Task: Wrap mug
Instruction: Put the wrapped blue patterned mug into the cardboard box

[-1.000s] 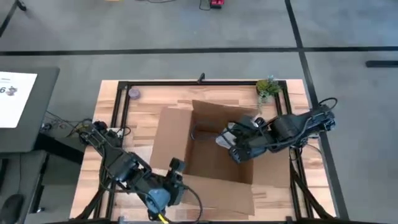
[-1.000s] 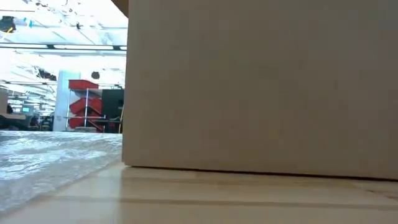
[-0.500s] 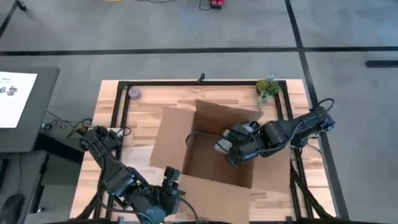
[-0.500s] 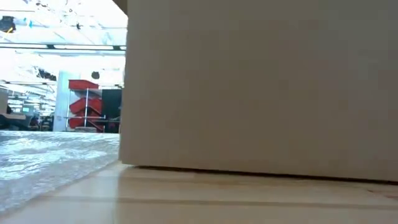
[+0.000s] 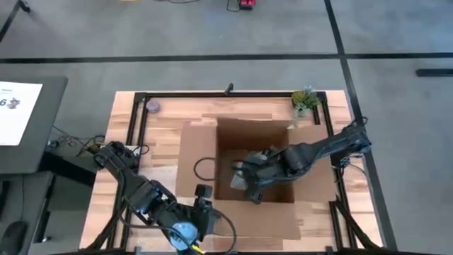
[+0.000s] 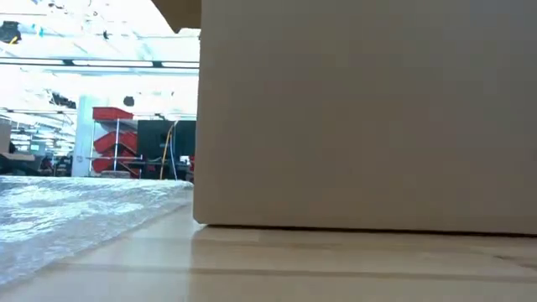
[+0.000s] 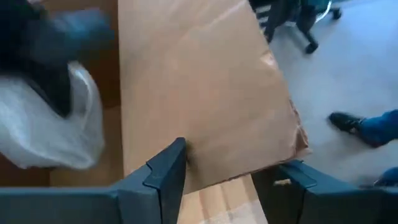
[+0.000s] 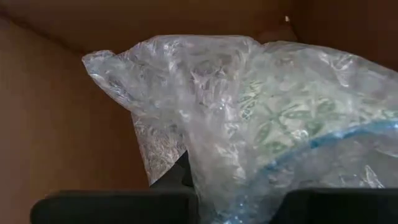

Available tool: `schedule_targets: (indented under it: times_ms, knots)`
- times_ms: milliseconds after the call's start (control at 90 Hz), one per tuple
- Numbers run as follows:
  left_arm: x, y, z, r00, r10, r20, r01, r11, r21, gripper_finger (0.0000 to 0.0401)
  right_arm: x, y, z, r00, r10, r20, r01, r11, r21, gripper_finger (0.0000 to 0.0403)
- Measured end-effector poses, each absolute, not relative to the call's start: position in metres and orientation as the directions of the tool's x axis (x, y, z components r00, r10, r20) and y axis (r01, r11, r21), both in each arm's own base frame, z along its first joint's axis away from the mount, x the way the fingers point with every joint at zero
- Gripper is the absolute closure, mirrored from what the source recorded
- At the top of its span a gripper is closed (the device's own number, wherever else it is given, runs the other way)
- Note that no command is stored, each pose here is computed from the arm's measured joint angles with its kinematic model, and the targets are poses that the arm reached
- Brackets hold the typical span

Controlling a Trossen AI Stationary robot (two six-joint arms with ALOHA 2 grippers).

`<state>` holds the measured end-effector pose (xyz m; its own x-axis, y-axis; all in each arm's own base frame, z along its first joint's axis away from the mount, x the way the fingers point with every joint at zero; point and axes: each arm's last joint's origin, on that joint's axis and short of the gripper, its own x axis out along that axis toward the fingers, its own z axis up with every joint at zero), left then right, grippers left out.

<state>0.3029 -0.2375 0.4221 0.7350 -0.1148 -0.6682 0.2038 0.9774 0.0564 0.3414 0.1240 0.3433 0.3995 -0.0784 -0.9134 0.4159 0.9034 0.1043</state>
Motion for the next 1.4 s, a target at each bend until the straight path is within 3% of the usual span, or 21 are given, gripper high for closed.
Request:
schedule_targets:
  times_ms: [211,567,789,1044,1400]
  knots:
    - [0.299,-0.235,0.435,0.745,-0.159,-0.648,0.218,0.976,0.011,0.0197,0.374,0.120,0.309,0.354,-0.022,-0.935,0.383,0.915,0.123,0.0375]
    - [0.260,-0.213,0.467,0.713,-0.213,-0.668,0.122,0.976,-0.182,0.0193,0.404,0.117,0.266,0.274,0.066,-0.959,0.320,0.935,0.155,0.0373]
    - [0.239,-0.209,0.468,0.674,-0.163,-0.720,-0.056,0.961,-0.270,0.0193,0.407,0.107,0.270,0.327,-0.023,-0.945,0.387,0.915,0.112,0.0372]
    - [0.220,-0.218,0.460,0.610,-0.121,-0.783,-0.150,0.953,-0.264,0.0193,0.406,0.085,0.280,0.335,-0.047,-0.941,0.504,0.853,0.137,0.0372]
    - [0.214,-0.222,0.460,0.631,-0.083,-0.771,-0.166,0.957,-0.239,0.0193,0.417,0.048,0.281,0.371,-0.087,-0.925,0.560,0.815,0.148,0.0355]
